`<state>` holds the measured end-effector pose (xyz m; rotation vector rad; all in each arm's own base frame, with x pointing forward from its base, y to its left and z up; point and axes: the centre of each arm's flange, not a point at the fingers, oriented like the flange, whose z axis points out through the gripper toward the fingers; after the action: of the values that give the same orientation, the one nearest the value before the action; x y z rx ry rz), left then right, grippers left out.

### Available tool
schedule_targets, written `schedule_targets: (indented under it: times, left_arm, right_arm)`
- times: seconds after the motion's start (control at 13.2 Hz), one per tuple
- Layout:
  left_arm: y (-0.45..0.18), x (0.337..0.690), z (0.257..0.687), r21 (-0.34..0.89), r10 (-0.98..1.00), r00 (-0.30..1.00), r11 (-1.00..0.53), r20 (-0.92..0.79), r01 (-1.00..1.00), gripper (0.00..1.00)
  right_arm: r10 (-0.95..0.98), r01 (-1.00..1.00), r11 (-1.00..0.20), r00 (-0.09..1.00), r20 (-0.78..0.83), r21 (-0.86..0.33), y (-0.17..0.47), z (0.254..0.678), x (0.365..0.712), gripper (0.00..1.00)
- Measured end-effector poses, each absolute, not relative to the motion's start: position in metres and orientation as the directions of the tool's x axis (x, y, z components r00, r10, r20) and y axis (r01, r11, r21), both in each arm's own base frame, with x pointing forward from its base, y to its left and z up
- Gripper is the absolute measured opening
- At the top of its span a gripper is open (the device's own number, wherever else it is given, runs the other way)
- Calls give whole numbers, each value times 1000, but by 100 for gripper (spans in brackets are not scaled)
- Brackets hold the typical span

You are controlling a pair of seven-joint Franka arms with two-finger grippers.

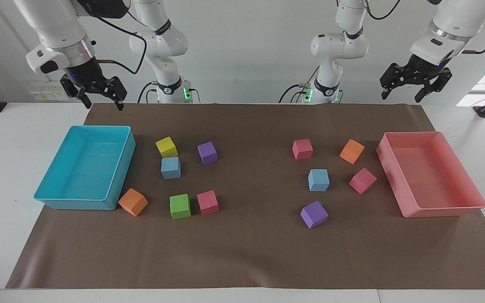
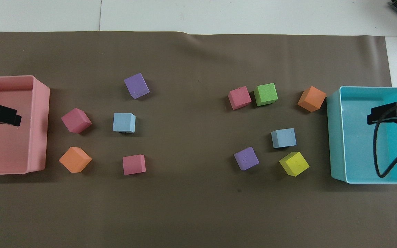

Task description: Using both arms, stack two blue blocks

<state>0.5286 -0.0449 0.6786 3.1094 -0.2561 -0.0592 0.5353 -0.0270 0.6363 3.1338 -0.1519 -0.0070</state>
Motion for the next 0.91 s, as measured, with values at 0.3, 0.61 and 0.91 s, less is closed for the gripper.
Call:
schedule_targets:
  times: [0.3,0.61,0.91]
  left_arm:
    - [-45,526,679,25,-163,986,-986,-47,-162,100]
    - [-44,526,679,25,-162,986,-987,-47,-161,100]
    - [-43,526,679,25,-160,986,-987,-47,-159,100]
  right_arm:
    - [-102,-102,-995,995,-3,4,-30,636,535,100]
    - [-102,-102,-995,995,-3,4,-30,636,535,100]
    - [-102,-102,-995,995,-3,4,-30,636,535,100]
